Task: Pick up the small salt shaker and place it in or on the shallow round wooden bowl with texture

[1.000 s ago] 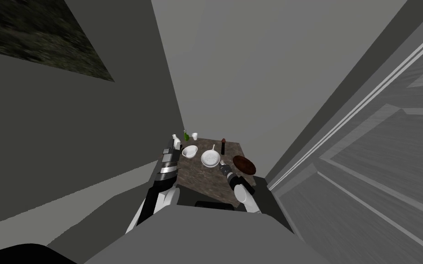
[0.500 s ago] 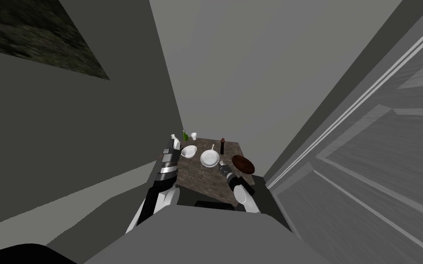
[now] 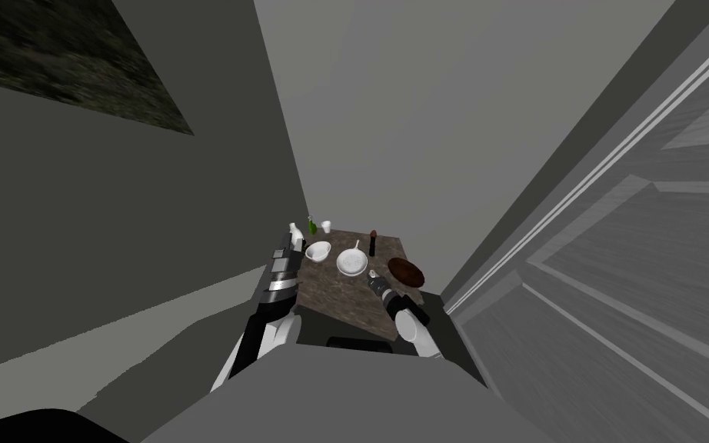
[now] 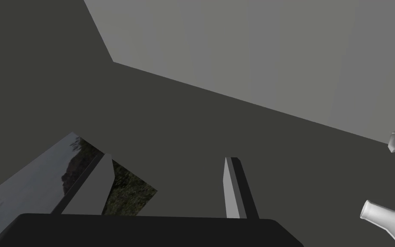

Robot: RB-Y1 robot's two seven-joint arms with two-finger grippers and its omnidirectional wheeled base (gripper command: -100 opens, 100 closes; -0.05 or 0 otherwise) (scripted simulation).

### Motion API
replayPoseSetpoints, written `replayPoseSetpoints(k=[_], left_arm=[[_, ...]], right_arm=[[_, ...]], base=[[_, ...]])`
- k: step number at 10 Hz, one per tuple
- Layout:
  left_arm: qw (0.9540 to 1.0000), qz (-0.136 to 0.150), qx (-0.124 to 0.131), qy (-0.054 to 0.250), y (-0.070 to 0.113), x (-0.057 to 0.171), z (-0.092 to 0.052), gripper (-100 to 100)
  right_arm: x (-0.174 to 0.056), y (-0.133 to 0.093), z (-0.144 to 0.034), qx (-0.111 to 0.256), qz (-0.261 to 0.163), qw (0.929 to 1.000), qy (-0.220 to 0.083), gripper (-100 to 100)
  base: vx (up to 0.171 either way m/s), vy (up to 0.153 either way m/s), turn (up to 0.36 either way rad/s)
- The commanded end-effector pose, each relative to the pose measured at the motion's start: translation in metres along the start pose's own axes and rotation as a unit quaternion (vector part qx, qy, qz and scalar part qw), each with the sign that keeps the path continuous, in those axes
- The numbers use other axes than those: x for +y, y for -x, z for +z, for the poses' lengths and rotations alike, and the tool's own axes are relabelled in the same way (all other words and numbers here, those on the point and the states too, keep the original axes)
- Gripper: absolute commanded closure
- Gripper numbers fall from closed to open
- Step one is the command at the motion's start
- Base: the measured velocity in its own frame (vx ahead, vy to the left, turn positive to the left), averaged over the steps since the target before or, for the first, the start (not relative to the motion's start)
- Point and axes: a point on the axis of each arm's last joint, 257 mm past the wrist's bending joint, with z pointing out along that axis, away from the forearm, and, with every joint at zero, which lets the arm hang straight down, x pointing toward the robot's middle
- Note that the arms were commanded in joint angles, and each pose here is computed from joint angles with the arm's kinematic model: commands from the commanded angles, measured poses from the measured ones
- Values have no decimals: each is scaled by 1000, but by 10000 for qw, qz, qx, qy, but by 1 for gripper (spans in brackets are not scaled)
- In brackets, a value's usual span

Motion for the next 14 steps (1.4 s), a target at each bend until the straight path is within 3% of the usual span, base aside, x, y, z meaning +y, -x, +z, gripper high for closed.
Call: replayPoseSetpoints(k=[1,9,12,14], left_arm=[[10000,0,0,0,0,0,0,0],[10000,1,1,1,0,0,0,0],[10000,1,0,1,0,0,0,0],[10000,1,0,2,0,0,0,0]], right_arm=[[0,-2,-1,-99,-41,9998,-138,100],[-5,-55,4,-4,258,9986,-458,100],[13,-72,2,67,379,9988,-310,100],[38,-85,-4,122,431,9990,-80,100]], base=[[-165,-94,89],[-135,-152,85],[-22,-112,102],[52,-66,102]])
